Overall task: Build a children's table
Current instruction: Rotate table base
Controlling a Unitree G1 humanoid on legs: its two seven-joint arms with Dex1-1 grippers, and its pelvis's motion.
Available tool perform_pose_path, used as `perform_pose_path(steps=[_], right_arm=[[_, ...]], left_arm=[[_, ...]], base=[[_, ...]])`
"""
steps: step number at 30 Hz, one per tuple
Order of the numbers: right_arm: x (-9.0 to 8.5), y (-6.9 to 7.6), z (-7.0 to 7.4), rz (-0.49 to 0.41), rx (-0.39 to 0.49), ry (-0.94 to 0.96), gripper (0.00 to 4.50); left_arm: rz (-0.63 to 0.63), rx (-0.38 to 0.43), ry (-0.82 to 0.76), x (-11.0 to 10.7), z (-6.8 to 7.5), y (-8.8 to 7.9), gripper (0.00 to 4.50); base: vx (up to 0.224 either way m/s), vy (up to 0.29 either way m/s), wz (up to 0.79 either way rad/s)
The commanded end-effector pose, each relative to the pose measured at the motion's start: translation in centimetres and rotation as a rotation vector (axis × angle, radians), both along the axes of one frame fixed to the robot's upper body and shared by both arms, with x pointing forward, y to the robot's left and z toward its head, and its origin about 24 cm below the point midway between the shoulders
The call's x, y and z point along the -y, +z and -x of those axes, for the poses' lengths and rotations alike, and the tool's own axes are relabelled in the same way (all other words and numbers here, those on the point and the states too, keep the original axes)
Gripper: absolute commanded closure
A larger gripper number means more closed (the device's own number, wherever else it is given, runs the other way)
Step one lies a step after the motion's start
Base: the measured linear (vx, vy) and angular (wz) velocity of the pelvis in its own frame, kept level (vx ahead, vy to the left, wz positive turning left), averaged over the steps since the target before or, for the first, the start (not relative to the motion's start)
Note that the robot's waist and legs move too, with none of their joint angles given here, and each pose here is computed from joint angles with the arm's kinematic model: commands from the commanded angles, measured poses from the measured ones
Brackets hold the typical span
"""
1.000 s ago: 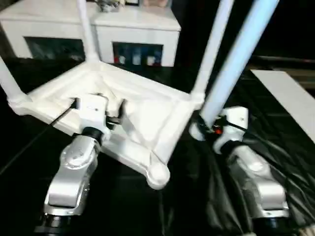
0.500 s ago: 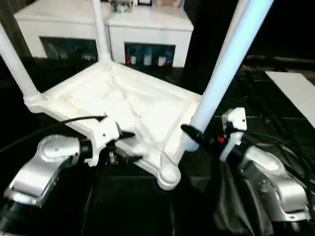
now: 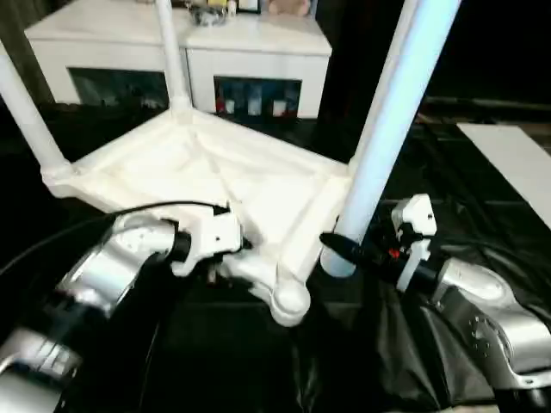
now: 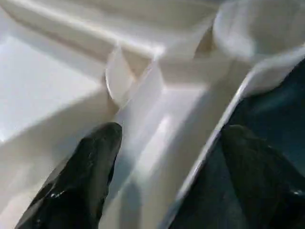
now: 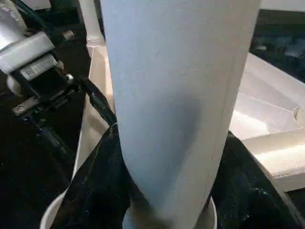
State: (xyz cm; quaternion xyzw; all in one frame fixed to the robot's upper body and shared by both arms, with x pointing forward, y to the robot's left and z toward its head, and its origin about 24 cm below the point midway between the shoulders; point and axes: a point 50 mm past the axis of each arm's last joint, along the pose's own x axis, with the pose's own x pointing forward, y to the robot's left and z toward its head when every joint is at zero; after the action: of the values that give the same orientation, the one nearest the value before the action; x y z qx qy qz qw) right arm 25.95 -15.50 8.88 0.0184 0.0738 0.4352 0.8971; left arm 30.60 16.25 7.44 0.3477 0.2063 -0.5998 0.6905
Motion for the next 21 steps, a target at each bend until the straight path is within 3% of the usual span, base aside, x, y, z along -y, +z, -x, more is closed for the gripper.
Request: perform_pose_path(steps=[1,11,21], right_arm=[[-0.1,0.5,0.3,0.019,0.033,0.025,2.59],[-0.3,0.2,0.5,0.032,0.026,0.045,2.59],[-0.7,-0.2,0.9,0.06,0.017,0.086,2.59]], left_arm=[[-0.055,0.021,-0.028,-0.2,-0.5,0.4,1.1],[-0.084,0.015,-0.096,-0.3,-1.2,0.5,1.91],[-0.117,-0.063,-0.22,0.9,-0.7,0.1,2.66]], base=[[0.058,0.002,-0.03],[0.006,0.0,0.0],[0.0,0.0,0.0]])
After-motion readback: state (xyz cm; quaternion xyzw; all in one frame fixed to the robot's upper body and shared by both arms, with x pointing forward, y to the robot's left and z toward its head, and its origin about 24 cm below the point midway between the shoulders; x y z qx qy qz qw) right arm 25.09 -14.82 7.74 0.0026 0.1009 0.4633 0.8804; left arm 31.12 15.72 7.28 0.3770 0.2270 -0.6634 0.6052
